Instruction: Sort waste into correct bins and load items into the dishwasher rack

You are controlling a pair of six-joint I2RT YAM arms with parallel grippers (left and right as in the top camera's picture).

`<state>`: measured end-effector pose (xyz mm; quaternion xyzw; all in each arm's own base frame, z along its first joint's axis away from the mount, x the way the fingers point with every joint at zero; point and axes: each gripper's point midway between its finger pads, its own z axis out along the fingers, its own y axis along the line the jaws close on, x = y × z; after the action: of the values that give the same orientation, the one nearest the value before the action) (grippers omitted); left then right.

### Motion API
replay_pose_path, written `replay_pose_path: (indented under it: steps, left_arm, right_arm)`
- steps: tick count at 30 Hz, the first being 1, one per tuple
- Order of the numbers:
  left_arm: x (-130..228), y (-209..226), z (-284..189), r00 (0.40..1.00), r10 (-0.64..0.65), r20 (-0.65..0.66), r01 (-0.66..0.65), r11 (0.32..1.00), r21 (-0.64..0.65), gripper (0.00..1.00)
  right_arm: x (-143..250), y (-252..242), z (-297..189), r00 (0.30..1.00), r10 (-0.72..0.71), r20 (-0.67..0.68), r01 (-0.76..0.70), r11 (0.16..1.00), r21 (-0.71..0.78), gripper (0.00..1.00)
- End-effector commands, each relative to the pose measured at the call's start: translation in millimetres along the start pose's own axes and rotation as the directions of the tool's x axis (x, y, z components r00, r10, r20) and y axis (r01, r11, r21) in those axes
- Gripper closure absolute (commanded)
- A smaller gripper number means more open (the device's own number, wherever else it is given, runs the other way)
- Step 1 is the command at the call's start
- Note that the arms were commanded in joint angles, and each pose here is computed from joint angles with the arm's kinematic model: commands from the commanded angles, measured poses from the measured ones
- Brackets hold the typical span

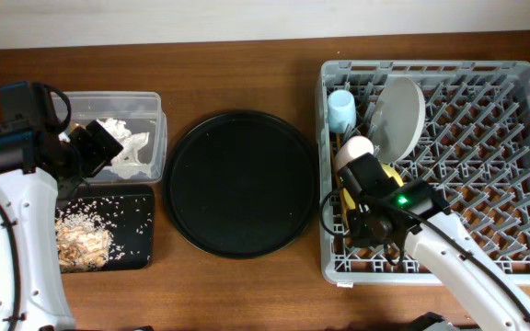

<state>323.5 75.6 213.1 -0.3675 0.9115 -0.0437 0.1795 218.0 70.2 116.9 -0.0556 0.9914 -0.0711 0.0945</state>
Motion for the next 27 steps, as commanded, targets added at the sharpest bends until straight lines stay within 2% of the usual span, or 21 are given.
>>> replay_pose_path:
  steps: [1,6,11,16,18,19,20,22,27]
  left_arm:
    - [-1.7,-0.5,-7.3,1.0,0.0,0.02,0.0,1.0,0.011,0.01]
    - [-1.7,-0.5,-7.3,1.0,0.0,0.02,0.0,1.0,0.011,0.01]
    - [-1.7,-0.5,-7.3,1.0,0.0,0.02,0.0,1.0,0.011,0.01]
    - [-1.7,-0.5,-7.3,1.0,0.0,0.02,0.0,1.0,0.011,0.01]
    - [-1.7,-0.5,-7.3,1.0,0.0,0.02,0.0,1.0,0.011,0.01]
    - [-1.7,-0.5,-7.3,1.0,0.0,0.02,0.0,1.0,0.011,0.01]
    - [-1.7,-0.5,-7.3,1.0,0.0,0.02,0.0,1.0,0.011,0.01]
    - [-1.7,-0.5,-7.3,1.0,0.0,0.02,0.0,1.0,0.011,0.01]
    - [-1.7,-0.5,-7.3,1.0,0.0,0.02,0.0,1.0,0.011,0.01]
  right_arm:
    - [-7.8,-19.5,0.1,0.997,0.059,0.057,-0.065,0.991,0.115,0.87]
    - [-23.1,-17.4,-2.4,0.99,0.074,0.123,-0.087,0.991,0.104,0.86]
    - [-11.8,-14.8,-1.0,0.995,0.066,0.071,-0.072,0.993,0.088,0.87]
    - [-28.8,-9.7,-2.3,0.987,0.084,0.14,-0.093,0.994,0.061,0.88]
    - [-29.1,9.6,-3.6,0.988,0.089,0.127,-0.083,0.995,-0.048,0.88]
    - [-30.5,22.4,-5.5,0.989,0.086,0.123,-0.071,0.99,-0.121,0.87]
    - [-32.1,29.8,-6.8,0.988,0.088,0.123,-0.068,0.985,-0.162,0.81]
    - [-38.7,37.1,-8.6,0.985,0.099,0.142,-0.069,0.977,-0.201,0.49]
    - [-48.1,51.4,11.2,0.986,0.097,0.133,-0.064,0.97,-0.234,0.53]
